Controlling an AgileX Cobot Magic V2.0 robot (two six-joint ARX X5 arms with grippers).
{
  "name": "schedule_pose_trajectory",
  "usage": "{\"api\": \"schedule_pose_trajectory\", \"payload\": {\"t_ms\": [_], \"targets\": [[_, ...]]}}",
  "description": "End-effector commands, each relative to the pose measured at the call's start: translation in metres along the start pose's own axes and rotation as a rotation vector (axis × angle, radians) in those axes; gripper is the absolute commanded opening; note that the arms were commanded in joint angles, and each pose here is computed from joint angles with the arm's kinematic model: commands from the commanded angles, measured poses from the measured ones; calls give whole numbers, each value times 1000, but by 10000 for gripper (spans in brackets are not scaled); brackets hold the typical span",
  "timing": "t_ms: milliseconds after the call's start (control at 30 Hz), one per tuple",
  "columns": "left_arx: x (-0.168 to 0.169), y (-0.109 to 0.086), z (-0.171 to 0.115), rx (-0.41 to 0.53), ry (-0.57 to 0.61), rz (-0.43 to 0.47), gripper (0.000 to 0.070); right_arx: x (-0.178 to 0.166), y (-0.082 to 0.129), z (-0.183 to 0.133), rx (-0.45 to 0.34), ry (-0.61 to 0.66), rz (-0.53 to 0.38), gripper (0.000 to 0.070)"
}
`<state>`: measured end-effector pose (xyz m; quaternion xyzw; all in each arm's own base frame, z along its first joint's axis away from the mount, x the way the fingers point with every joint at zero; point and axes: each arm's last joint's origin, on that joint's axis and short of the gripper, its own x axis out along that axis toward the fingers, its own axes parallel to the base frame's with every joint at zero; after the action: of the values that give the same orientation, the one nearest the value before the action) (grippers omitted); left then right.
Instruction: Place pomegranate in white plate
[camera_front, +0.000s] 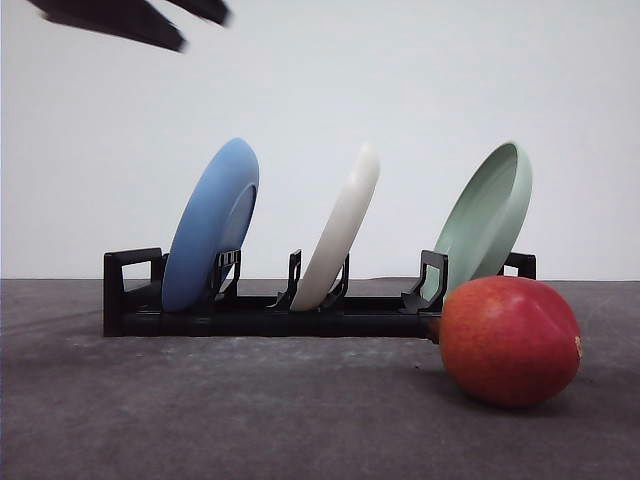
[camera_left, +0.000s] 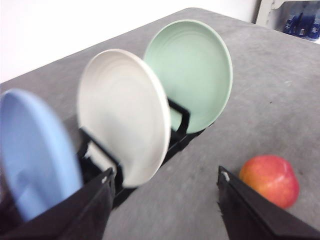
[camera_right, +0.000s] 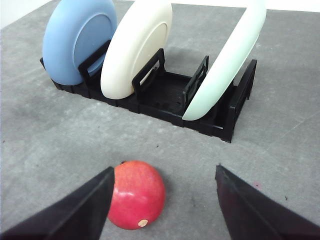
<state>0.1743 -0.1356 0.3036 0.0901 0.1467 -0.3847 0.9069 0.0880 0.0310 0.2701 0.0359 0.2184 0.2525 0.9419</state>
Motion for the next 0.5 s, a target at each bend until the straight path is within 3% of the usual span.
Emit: {"api": "schedule_pose_trajectory", "payload": {"t_ms": [0, 233, 467], "targets": [[13, -3, 7, 19, -34, 2, 393, -2, 2, 5, -5, -22, 7, 404], [71, -18, 3, 4, -55, 23, 393, -2, 2, 5, -6, -22, 7, 404], [126, -23, 8, -45, 12, 49, 393, -2, 2, 5, -6, -22, 6, 404]]}}
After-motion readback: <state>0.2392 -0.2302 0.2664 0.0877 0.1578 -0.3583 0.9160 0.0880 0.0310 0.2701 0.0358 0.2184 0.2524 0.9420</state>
